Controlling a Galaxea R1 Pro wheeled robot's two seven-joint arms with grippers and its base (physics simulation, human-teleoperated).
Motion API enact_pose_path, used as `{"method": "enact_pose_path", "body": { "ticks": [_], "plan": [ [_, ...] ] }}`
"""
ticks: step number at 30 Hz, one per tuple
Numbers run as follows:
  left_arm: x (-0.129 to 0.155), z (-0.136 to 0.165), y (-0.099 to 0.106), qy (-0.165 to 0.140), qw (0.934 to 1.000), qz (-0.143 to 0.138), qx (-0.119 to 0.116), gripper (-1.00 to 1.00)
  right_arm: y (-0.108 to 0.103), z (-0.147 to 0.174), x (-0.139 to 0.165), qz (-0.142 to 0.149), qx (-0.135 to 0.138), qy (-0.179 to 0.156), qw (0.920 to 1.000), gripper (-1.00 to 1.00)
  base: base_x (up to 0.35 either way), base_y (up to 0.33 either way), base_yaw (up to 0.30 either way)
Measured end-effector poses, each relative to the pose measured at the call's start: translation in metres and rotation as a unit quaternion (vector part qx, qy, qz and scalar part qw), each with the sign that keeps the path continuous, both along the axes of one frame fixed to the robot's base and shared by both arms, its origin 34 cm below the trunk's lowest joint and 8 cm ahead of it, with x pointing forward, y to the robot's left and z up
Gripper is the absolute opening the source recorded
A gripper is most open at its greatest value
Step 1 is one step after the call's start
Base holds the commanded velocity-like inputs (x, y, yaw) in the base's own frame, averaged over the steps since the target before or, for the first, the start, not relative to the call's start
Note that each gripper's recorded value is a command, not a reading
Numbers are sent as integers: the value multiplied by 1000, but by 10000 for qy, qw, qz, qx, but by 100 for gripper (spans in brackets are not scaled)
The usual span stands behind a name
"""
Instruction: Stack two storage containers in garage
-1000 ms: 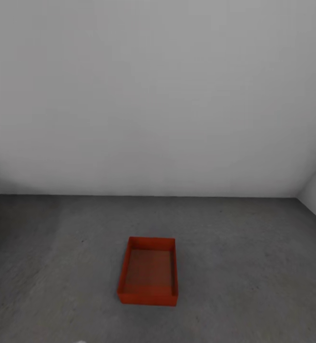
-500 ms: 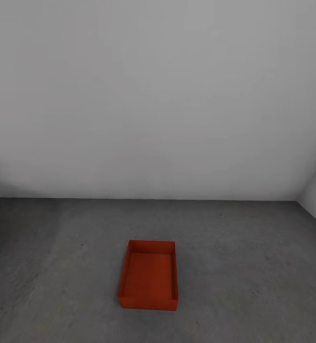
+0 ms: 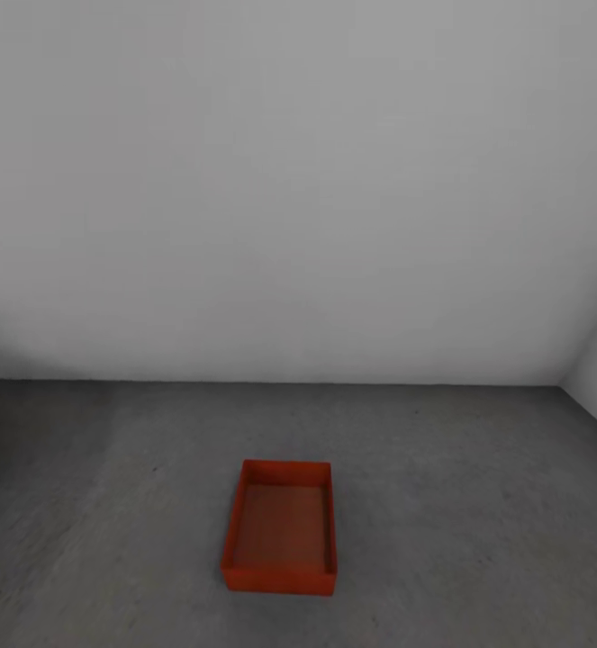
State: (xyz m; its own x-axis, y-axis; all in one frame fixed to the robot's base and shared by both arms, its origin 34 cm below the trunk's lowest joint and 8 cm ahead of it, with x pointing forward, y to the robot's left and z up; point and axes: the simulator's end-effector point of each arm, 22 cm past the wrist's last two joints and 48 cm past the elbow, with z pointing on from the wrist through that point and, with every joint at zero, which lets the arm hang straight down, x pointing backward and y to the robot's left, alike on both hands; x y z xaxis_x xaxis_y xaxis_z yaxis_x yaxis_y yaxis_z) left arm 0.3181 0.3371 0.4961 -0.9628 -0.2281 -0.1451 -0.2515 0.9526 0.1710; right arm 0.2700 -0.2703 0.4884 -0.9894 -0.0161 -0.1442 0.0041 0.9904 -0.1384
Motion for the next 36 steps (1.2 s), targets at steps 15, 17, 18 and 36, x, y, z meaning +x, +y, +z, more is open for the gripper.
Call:
{"method": "enact_pose_path", "body": {
  "ticks": [15,17,18,36],
  "plan": [
    [9,4,-1,-123,9999,4,-5,100,1,3,9,12,4,-120,9999,100,0,0,0],
    [10,5,-1,-139,9999,0,-3,100,1,4,10,15,6,-130,9999,100,0,0,0],
    [11,5,0,-147,9999,-1,-2,100,1,4,11,16,6,-137,9999,100,0,0,0],
    [22,11,0,-292,9996,-3,1,100,3,8,20,34,14,-264,9996,100,0,0,0]
  ]
}}
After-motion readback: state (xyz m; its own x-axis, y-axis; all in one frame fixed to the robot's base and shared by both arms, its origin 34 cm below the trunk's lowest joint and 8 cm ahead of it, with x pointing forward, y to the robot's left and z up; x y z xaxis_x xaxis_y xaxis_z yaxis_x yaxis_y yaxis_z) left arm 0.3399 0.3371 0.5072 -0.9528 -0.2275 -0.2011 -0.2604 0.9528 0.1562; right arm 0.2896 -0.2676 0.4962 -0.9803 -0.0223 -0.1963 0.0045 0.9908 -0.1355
